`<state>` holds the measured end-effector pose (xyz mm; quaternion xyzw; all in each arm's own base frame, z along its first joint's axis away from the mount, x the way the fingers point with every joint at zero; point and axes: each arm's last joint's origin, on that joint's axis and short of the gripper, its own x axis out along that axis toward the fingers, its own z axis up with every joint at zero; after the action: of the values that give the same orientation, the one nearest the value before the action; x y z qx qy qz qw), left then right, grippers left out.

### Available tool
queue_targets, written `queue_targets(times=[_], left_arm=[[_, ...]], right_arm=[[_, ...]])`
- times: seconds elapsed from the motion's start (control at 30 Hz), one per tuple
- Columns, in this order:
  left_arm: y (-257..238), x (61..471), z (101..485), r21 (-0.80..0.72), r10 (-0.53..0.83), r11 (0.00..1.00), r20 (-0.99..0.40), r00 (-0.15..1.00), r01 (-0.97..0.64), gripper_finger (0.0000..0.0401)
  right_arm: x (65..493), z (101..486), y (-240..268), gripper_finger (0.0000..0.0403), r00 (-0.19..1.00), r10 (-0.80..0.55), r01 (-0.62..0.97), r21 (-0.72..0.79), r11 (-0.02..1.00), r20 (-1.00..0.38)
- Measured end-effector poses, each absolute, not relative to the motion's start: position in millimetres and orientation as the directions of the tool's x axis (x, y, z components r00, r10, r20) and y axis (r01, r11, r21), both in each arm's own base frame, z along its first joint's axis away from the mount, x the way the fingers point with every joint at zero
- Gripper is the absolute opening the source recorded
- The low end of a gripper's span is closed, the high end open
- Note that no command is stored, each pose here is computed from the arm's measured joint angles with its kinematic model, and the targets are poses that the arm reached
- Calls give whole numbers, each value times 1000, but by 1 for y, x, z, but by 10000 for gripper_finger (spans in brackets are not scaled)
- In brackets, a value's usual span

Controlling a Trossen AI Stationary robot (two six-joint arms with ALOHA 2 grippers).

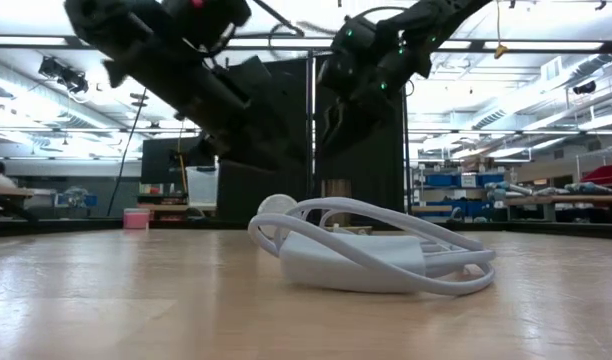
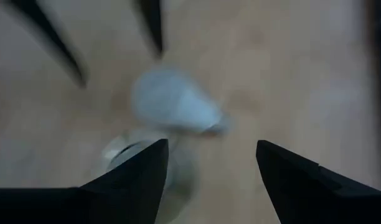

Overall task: Screw lightbulb
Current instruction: Insert the white lightbulb into the silver lamp

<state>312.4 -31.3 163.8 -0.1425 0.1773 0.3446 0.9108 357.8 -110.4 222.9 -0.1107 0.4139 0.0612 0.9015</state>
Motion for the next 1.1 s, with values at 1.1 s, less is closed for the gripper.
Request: queue_targets(times=[1.1], left_arm=[[-53, 263, 132, 50, 635, 571, -659, 402, -820, 254]], right_arm=[[416, 220, -72, 306, 524, -75, -365, -303, 880, -849]])
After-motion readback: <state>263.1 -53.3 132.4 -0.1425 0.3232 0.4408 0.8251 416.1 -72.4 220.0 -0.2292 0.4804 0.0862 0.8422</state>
